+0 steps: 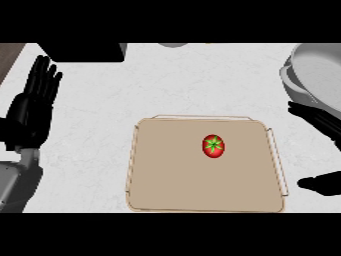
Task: Pick the tomato from the tray and place it in the pot
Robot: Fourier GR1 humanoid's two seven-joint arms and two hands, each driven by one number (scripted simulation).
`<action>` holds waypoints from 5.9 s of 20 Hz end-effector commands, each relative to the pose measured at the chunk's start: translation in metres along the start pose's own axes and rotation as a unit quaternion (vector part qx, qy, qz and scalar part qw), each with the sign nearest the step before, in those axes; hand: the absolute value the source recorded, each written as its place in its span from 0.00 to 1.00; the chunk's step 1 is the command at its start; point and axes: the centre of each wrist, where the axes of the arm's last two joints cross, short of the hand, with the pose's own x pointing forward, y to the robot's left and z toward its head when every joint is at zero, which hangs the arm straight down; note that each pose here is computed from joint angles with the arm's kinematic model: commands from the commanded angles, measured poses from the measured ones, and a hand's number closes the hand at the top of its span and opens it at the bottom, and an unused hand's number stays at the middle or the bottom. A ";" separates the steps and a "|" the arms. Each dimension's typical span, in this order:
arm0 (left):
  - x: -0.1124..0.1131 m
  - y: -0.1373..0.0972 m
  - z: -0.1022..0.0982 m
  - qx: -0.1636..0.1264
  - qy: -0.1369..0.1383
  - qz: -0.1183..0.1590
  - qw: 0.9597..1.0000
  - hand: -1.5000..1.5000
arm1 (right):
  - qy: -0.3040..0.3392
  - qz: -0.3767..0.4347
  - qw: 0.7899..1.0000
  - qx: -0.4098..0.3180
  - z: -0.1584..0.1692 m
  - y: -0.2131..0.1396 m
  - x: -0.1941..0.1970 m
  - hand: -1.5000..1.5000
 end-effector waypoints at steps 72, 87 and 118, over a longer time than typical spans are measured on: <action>0.004 -0.004 0.007 -0.013 -0.004 0.006 1.000 0.50 | 0.119 0.163 0.979 0.029 -0.165 0.163 0.071 1.00; 0.023 -0.033 -0.012 -0.070 -0.044 0.012 0.997 0.50 | 0.536 0.183 0.758 -0.323 -0.227 -0.036 0.030 1.00; 0.004 0.007 -0.008 -0.012 -0.004 0.003 1.000 0.50 | 0.648 0.232 0.566 -0.455 -0.161 -0.073 -0.077 1.00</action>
